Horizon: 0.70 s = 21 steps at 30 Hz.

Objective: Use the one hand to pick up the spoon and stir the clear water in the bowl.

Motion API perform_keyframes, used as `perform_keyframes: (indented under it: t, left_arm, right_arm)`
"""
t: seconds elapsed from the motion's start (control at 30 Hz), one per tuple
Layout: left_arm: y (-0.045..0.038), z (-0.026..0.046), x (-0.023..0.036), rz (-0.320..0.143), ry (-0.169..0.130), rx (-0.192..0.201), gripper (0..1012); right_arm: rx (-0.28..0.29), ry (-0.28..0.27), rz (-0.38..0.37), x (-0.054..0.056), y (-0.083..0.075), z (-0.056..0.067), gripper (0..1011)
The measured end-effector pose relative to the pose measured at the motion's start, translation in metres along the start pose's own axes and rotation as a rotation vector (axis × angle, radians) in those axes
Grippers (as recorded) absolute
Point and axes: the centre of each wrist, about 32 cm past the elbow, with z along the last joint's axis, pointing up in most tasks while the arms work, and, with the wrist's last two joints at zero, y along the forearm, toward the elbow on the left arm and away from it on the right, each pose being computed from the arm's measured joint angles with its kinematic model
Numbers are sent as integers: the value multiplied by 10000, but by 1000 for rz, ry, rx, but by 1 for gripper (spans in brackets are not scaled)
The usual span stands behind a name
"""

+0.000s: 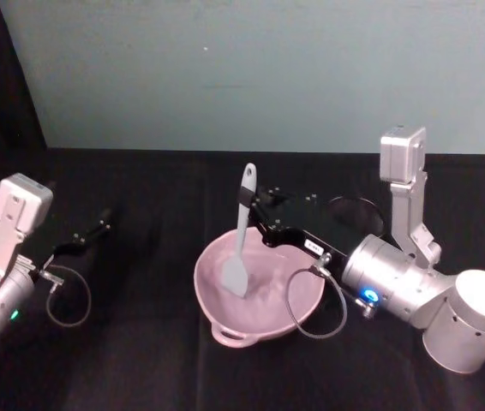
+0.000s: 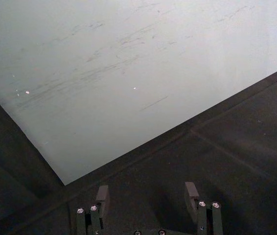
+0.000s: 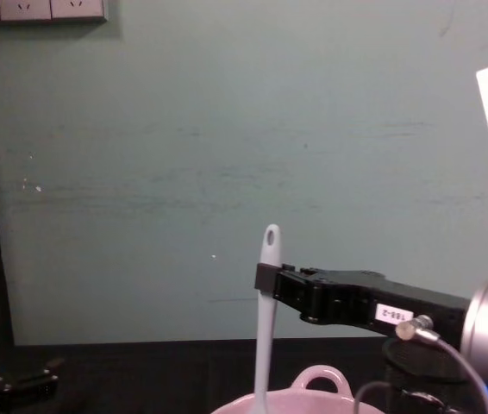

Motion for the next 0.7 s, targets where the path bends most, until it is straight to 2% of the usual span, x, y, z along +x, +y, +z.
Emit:
perform_keyframes:
  t: [0.23, 0.4, 0.5, 0.6, 0.7]
  left_arm:
    - [0, 0, 0, 0, 0, 0, 1005]
    - [0, 0, 0, 0, 0, 0, 1005]
    - [0, 0, 0, 0, 0, 0, 1005]
    - [0, 0, 0, 0, 0, 0, 1005]
    - [0, 0, 0, 0, 0, 0, 1005]
  right_arm:
    - [7, 18, -19, 88, 108, -40, 110]
    - [5, 2, -56, 217, 138, -20, 110]
    - [6, -7, -76, 278, 124, 0, 110]
    - [4, -26, -111, 365, 59, 42, 110]
    - [4, -36, -131, 407, -6, 65, 110]
